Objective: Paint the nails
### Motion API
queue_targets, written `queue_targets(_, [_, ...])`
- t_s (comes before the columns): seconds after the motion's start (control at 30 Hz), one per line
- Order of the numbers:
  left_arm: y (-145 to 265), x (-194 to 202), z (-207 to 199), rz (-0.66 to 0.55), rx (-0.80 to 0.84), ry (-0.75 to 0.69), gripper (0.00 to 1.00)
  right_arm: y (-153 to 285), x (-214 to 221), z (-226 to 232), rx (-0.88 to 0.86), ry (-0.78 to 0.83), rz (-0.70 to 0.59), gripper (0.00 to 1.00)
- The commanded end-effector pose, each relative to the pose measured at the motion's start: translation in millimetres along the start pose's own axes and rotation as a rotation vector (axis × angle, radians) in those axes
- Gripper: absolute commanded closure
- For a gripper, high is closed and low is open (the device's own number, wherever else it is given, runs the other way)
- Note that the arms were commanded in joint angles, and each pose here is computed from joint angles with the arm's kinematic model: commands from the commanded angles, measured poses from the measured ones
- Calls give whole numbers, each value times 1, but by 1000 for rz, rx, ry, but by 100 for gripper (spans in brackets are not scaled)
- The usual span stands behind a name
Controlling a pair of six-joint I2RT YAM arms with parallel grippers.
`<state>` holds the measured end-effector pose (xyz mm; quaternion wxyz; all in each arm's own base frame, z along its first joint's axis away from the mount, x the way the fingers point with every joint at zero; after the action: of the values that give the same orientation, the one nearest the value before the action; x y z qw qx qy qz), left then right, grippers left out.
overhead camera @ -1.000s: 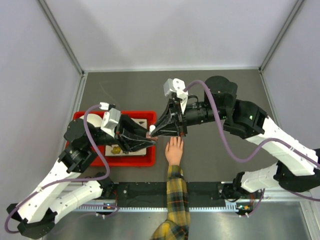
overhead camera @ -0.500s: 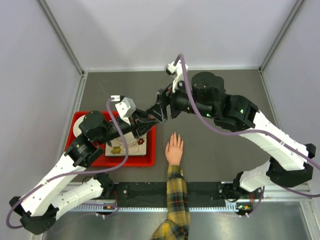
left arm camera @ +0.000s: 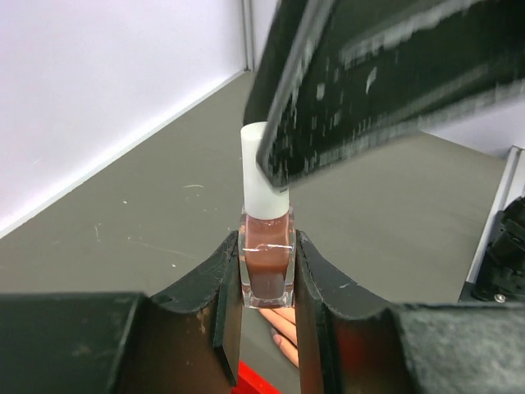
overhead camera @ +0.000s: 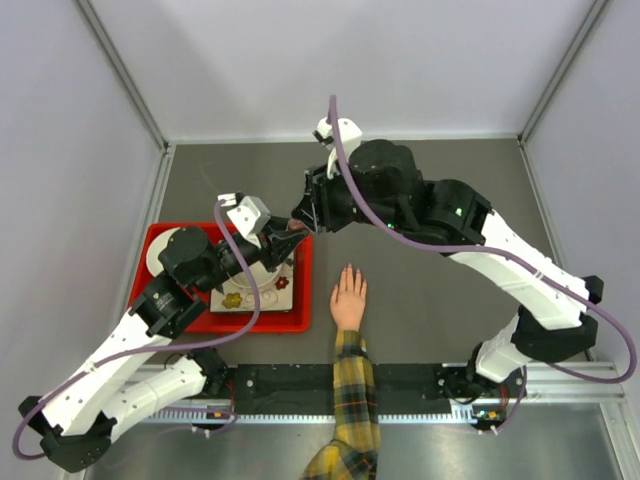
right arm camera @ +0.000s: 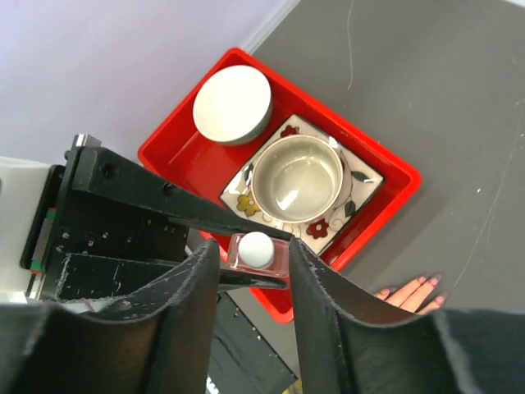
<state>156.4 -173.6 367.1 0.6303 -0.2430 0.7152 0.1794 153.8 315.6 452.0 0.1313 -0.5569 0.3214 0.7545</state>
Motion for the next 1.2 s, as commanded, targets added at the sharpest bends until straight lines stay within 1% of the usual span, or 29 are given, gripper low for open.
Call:
queue_targets(0.0, [1, -21, 0, -110, -15, -20, 100, 0, -5, 9, -16, -22, -12, 64])
queue_targets(0.1, [3, -24, -1, -117, -11, -22, 100, -2, -3, 12, -38, -15, -5, 78])
queue_targets(0.13, [4, -25, -2, -120, -9, -24, 100, -3, -2, 11, -33, -11, -2, 86])
queue_targets(0.23, [7, -26, -10, -124, 42, 36, 100, 1, -2, 10, -50, 30, -12, 100])
queue_targets(0.27, [8, -27, -16, -126, 82, 49, 100, 3, -1, 11, -71, 52, -14, 100])
queue_targets(0.3, [11, -30, -29, -124, 195, 51, 100, 9, -3, 11, -102, 114, -35, 100])
queue_targets(0.33, [13, -31, -36, -123, 255, 60, 100, 8, 3, 15, -170, 149, -28, 100])
queue_targets(0.37, [16, -33, -45, -117, 325, 95, 100, 12, 3, 16, -209, 189, -45, 100])
queue_targets(0.4, [20, -40, -55, -137, 412, 93, 100, 24, 1, 16, -264, 255, -83, 100])
queue_targets(0.43, [25, -40, -66, -122, 528, 96, 100, 24, 12, 20, -349, 282, -64, 100])
queue_targets(0.47, [29, -41, -73, -106, 587, 144, 100, 27, 10, 22, -399, 308, -88, 100])
queue_targets(0.5, [33, -42, -78, -103, 633, 154, 100, 31, 12, 24, -449, 361, -99, 100])
queue_targets(0.53, [37, -44, -84, -96, 698, 149, 100, 40, 14, 32, -552, 385, -107, 100])
queue_targets(0.6, [38, -42, -88, -57, 742, 186, 100, 46, 17, 36, -650, 449, -124, 100])
queue_targets(0.63, [40, -41, -89, -37, 754, 196, 100, 53, 21, 42, -741, 467, -125, 100])
queue_targets(0.73, [37, -36, -88, -6, 746, 222, 100, 56, 23, 45, -792, 490, -139, 100])
queue_targets(0.77, [33, -38, -84, -27, 694, 214, 100, 54, 22, 43, -771, 486, -137, 100])
queue_targets(0.83, [28, -36, -76, -39, 615, 205, 100, 49, 16, 36, -665, 456, -135, 88])
queue_targets(0.87, [24, -31, -69, -33, 552, 183, 100, 46, 14, 34, -621, 417, -124, 79])
queue_targets(0.9, [17, -31, -59, -38, 449, 184, 100, 41, 10, 28, -529, 381, -122, 60])
queue_targets(0.97, [9, -24, -44, -25, 321, 143, 100, 36, 7, 24, -451, 319, -116, 45])
queue_targets(1.0, [3, -22, -33, -31, 232, 135, 100, 32, 7, 19, -389, 296, -114, 36])
queue_targets(1.07, [-1, -19, -24, -38, 164, 98, 100, 27, 6, 14, -307, 224, -104, 31])
queue_targets(1.1, [-4, -18, -19, -49, 133, 87, 100, 20, 5, 5, -212, 198, -98, 29])
queue_targets(1.13, [-6, -16, -14, -56, 90, 78, 100, 21, -1, 2, -158, 173, -110, 29])
queue_targets(1.17, [-7, -15, -10, -62, 70, 55, 100, 20, 1, -3, -100, 132, -84, 29])
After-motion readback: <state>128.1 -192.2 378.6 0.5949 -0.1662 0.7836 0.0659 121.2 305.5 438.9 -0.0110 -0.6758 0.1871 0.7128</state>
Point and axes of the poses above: each gripper's point midway between its finger pads, its own y axis back along the fingers, its own z axis along the line the jaws close on, x = y × z, the point moved 7 cm from there along y, back along the fingers, and after that the axes turned 9 degrees about y, right-handed, at the moved point
